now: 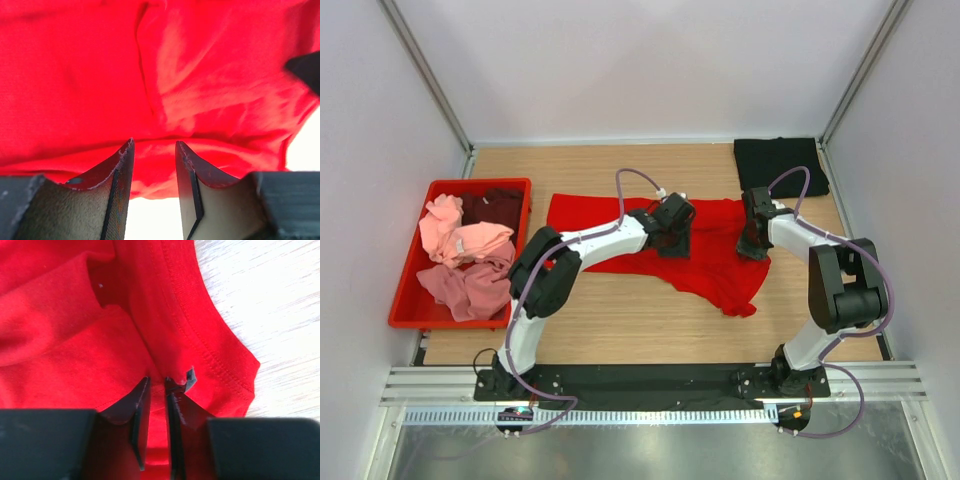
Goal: Fold and stack the t-shirts
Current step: Fold the tshirt
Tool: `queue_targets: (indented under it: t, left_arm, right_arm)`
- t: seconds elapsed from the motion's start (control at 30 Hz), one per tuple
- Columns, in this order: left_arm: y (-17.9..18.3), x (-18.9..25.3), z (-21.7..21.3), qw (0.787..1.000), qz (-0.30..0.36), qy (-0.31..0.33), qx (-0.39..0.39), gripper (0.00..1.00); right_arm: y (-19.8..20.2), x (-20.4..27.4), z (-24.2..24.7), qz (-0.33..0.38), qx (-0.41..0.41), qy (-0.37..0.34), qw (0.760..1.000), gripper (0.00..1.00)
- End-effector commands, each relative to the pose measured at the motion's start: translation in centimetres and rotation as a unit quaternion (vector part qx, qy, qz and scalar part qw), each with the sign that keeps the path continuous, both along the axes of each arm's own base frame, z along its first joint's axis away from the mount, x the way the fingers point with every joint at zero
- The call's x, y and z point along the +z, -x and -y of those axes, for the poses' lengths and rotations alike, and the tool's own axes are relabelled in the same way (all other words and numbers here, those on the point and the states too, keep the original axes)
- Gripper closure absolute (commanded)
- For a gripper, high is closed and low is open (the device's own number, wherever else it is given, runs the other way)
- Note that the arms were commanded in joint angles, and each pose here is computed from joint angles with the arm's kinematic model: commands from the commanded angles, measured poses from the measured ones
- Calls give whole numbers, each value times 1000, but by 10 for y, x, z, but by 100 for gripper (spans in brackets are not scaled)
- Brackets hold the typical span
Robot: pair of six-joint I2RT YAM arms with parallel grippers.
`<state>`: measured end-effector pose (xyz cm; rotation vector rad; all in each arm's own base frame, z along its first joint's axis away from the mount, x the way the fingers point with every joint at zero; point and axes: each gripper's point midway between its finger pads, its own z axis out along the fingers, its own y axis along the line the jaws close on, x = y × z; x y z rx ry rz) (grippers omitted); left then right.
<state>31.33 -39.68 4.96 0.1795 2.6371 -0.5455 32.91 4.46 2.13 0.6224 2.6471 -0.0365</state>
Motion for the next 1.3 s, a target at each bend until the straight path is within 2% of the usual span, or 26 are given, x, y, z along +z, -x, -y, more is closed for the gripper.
queue_targets:
  t: [0.0, 0.13, 0.5, 0.57, 0.63, 0.7, 0.8, 0.87, 0.9, 0.97, 1.27]
  left_arm:
    - [-19, 22, 13, 999, 25, 32, 13, 60]
    - [-24, 18, 19, 999, 28, 38, 14, 61]
    - [-35, -1, 28, 999, 16, 31, 20, 64]
    - [-37, -7, 29, 999, 15, 27, 22, 64]
    - [-37, -13, 30, 999, 9, 24, 25, 65]
    - [-36, -14, 31, 999, 5, 26, 24, 70]
    - [-36, -12, 29, 999, 8, 25, 27, 79]
    - [-37, -9, 27, 999, 11, 22, 28, 86]
    - [-38, -6, 26, 999, 14, 23, 30, 94]
    - [-39, -2, 25, 999, 17, 23, 31, 100]
    - [-36, 20, 25, 999, 17, 33, 32, 100]
  right_arm:
    - [-3, 13, 6, 24, -15, 8, 1000, 74]
    - [-2, 13, 7, 26, -16, 10, 999, 71]
    - [2, 2, 2, 18, -18, -3, 1000, 71]
    - [2, 1, 3, 18, -21, -1, 1000, 73]
    - [2, 0, 3, 19, -23, -2, 1000, 81]
    - [2, 0, 3, 18, -22, -3, 1000, 91]
    - [2, 3, 3, 20, -19, -3, 1000, 98]
    - [1, 7, 2, 25, -20, -5, 999, 99]
    - [1, 9, 2, 25, -19, -4, 1000, 99]
    - [1, 13, 2, 27, -19, -6, 999, 99]
    - [8, 37, 5, 38, -16, -2, 999, 99]
